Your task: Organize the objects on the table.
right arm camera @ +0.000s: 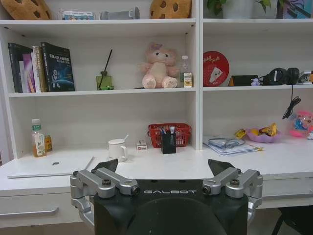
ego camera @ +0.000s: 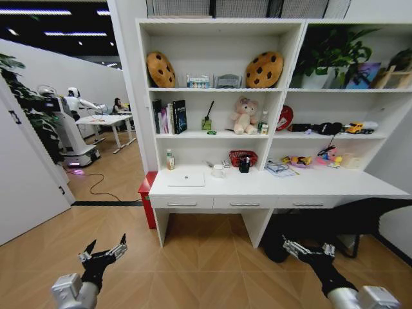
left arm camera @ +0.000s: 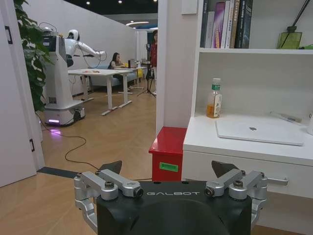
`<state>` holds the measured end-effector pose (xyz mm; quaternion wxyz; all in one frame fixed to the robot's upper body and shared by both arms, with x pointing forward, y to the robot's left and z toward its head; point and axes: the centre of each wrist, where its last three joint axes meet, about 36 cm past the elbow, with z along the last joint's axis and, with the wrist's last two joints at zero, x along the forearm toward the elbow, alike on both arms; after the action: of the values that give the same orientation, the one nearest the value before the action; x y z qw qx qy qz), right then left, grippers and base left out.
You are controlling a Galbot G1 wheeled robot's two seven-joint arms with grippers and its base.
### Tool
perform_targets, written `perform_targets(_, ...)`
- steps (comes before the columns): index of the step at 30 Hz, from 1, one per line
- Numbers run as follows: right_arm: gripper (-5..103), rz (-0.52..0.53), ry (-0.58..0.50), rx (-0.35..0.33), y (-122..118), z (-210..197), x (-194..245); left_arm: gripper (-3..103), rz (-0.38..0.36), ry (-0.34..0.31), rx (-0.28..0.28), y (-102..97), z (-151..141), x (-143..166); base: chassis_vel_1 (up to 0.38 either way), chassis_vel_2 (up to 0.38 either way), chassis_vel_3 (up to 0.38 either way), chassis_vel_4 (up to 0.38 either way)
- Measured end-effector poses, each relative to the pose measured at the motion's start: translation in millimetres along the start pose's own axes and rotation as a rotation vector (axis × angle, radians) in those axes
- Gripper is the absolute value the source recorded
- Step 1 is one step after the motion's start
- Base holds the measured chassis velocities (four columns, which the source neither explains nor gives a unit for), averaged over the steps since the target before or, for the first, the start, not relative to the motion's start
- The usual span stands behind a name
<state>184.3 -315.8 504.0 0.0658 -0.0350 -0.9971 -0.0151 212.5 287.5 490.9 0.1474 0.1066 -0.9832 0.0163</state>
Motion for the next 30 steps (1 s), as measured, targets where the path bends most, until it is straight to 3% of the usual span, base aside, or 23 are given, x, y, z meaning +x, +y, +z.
perform_targets(30, 100, 0.000, 0.000, 0.000, 0.0, 0.0, 0.0, 100, 0.000, 0.000, 0.000, 0.0, 0.0, 0.0, 0.000, 0.000, 0.000, 0.000)
